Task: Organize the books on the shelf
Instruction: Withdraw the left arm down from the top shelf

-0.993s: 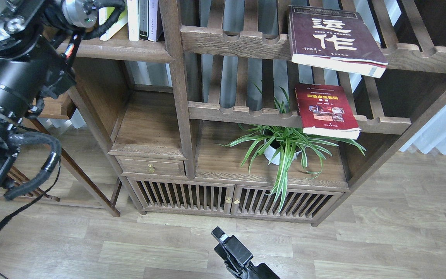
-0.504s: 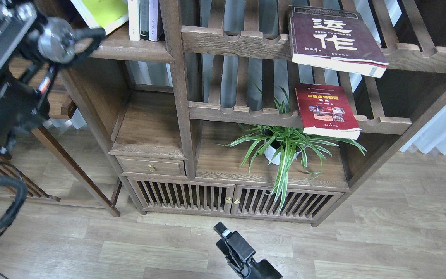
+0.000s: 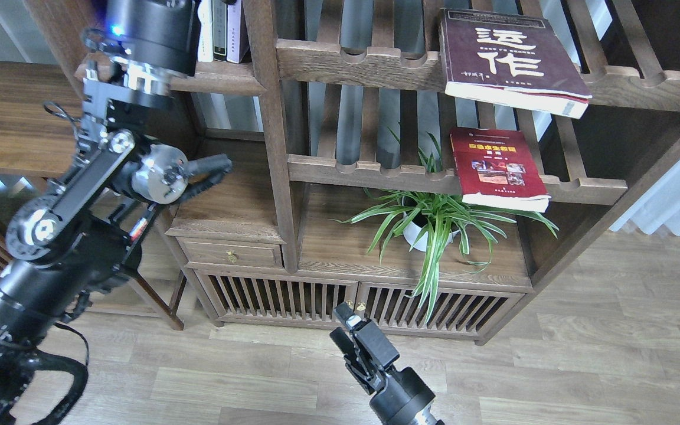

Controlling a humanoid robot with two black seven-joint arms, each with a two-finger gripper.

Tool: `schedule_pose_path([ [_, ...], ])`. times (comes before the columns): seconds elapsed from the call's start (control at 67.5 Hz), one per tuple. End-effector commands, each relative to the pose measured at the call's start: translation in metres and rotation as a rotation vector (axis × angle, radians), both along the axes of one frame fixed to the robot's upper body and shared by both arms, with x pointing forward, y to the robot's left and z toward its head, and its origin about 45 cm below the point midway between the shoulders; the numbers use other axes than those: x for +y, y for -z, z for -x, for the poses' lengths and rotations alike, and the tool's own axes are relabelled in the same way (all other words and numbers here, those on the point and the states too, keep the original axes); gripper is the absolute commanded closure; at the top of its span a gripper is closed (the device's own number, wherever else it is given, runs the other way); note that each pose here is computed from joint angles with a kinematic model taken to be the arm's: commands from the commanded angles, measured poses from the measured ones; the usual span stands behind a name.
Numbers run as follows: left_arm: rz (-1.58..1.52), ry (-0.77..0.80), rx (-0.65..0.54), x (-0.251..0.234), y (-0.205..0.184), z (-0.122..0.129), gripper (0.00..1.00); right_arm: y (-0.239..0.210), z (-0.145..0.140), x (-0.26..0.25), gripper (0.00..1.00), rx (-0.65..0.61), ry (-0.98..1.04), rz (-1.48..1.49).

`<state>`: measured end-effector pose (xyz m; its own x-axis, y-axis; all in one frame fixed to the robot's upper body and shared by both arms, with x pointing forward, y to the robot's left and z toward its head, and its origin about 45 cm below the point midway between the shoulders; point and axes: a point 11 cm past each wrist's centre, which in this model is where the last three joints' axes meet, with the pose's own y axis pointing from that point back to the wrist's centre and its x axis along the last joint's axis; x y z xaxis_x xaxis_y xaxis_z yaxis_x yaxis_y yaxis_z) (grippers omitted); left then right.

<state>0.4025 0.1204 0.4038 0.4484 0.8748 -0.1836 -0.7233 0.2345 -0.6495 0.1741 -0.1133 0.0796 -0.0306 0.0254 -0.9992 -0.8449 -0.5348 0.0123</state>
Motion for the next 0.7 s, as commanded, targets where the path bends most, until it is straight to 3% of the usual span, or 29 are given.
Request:
schedule_pose_path([
  [0.0, -0.004, 0.047, 0.038, 0.004, 0.023, 0.004, 0.01, -0.010, -0.010, -0.008, 0.02, -0.028, 0.044, -0.013],
  [0.385, -0.065, 0.233, 0.235, 0.022, 0.118, 0.028, 0.00, -0.025, -0.043, -0.024, 0.02, -0.089, 0.104, -0.023],
  [0.607, -0.026, 0.285, 0.378, 0.009, 0.175, 0.060, 0.00, -0.027, -0.063, -0.050, 0.02, -0.114, 0.187, 0.002],
  [0.682, -0.022, 0.358, 0.448, 0.004, 0.205, 0.084, 0.00, -0.020, -0.067, -0.067, 0.02, -0.099, 0.234, 0.027],
])
